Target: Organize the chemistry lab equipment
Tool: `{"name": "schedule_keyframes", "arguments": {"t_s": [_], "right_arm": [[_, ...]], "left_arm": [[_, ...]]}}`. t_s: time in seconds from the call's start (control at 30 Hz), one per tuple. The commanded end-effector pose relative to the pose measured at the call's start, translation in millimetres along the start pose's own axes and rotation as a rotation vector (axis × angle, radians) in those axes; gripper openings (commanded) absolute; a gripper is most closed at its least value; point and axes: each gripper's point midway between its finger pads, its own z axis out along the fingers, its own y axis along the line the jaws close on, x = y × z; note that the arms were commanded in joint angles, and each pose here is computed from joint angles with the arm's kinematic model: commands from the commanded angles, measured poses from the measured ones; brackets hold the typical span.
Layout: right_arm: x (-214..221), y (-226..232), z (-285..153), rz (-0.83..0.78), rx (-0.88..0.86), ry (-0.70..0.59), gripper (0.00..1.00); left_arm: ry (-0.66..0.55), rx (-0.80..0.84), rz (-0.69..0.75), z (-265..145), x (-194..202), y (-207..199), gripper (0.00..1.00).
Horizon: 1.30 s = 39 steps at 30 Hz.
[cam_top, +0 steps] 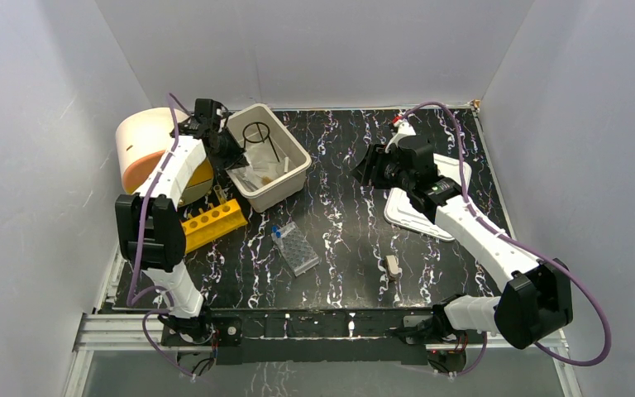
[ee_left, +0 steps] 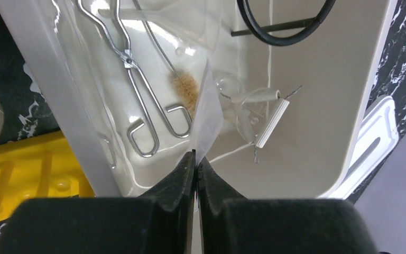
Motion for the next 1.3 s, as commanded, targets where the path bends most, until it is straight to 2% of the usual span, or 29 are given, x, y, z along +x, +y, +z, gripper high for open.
{"name": "schedule_keyframes", "arguments": {"t_s": [0.0, 0.13, 0.33, 0.4, 0.43, 0.57, 0.7, 0.8, 1.0, 1.17, 1.27], "right_arm": [[-10, -2, -3, -0.019, 0.015, -0.044, 0.62], [-12, -7, -4, -0.048, 0.042, -0.039, 0.63], [-13, -15, -8, -0.091, 0.080, -0.034, 0.64], [-13, -21, -9, -0.105, 0.112, -0.023, 0.64], [-11, -38, -10, -0.112, 0.196, -0.009, 0.67], [5, -79, -11, -0.079, 0.358, 0.095, 0.70], [23, -121, -8, 0.031, 0.495, 0.224, 0.71], [31, -133, 7, 0.034, 0.508, 0.299, 0.71], [45, -166, 40, 0.024, 0.624, 0.410, 0.68], [60, -186, 49, 0.055, 0.720, 0.431, 0.64], [68, -193, 49, 0.067, 0.749, 0.452, 0.62]], "left_arm": [[-0.038, -0.060, 0.019, -8, -15, 4, 0.08], [-0.054, -0.122, 0.059, -13, -23, 12, 0.22], [-0.154, -0.112, 0.106, -46, -44, 3, 0.33], [-0.174, -0.033, 0.138, -61, -47, -14, 0.36], [-0.177, 0.100, 0.188, -79, -44, -40, 0.40], [-0.126, 0.385, 0.277, -111, -19, -88, 0.45], [-0.133, 0.487, 0.350, -136, -1, -116, 0.45], [-0.168, 0.556, 0.391, -158, 5, -131, 0.46], [-0.192, 0.635, 0.425, -182, 19, -137, 0.54], [-0.240, 0.618, 0.420, -193, 22, -127, 0.64], [-0.274, 0.588, 0.412, -195, 20, -120, 0.65]]}}
